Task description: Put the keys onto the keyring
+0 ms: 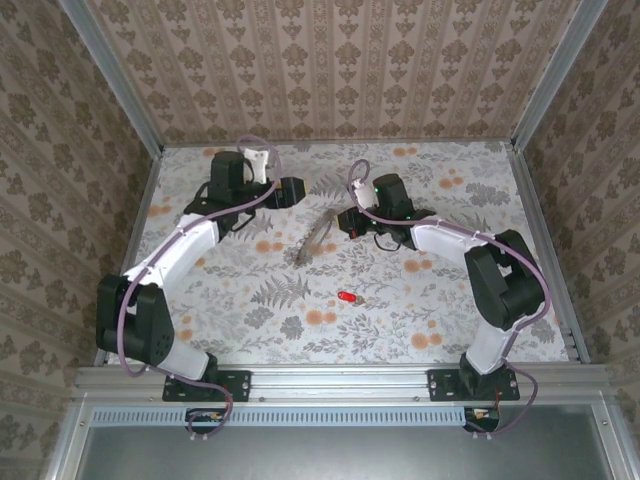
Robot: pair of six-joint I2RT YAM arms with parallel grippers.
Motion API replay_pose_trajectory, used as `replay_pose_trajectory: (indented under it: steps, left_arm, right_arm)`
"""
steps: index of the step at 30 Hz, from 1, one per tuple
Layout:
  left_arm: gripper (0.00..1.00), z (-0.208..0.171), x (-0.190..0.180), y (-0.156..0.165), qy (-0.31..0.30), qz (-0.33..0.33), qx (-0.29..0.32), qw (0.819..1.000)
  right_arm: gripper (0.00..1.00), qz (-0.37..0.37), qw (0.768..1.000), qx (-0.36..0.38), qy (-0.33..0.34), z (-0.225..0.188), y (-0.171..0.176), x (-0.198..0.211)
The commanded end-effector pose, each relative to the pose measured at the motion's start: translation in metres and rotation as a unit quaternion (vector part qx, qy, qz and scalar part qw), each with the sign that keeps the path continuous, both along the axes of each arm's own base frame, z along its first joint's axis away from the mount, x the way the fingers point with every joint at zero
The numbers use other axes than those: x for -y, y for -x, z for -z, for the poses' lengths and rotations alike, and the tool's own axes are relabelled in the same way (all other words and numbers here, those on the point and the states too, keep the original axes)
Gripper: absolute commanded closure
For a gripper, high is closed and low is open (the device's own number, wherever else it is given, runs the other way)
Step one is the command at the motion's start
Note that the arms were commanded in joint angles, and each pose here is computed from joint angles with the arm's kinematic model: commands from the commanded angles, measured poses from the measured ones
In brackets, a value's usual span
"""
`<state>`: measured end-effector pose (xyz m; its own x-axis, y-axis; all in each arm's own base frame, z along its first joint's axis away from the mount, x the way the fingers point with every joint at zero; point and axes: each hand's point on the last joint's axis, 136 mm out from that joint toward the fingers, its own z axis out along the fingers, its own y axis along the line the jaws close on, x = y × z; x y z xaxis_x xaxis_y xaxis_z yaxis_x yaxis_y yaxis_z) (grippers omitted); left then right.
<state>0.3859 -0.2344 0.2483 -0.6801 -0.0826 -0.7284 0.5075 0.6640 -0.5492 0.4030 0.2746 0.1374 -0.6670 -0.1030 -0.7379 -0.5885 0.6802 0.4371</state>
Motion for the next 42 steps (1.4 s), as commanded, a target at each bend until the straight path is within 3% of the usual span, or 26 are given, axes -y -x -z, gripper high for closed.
replay_pose_trajectory:
  steps: [1,14,20,30,42]
  left_arm:
    - [0.18,-0.041,0.001,0.004,0.018,0.026,0.027,0.999]
    - [0.24,-0.095,0.03,-0.006,0.088,0.131,0.052,0.986]
    - [0.37,-0.106,0.043,-0.01,0.113,0.176,0.052,0.977]
    - [0.59,-0.106,0.076,0.004,0.124,0.279,0.044,0.951]
    - [0.63,-0.095,0.097,0.006,0.124,0.31,0.031,0.942]
  right_arm:
    - [1.0,-0.013,0.997,0.054,-0.045,-0.056,-0.002,-0.001]
    - [1.0,-0.02,0.981,0.131,-0.141,-0.171,-0.019,0.034]
    - [1.0,-0.043,0.974,0.144,-0.17,-0.202,-0.014,0.043]
    - [1.0,-0.098,0.969,0.128,-0.187,-0.216,0.0,0.034]
    - [1.0,-0.11,0.97,0.113,-0.186,-0.207,0.002,0.03]
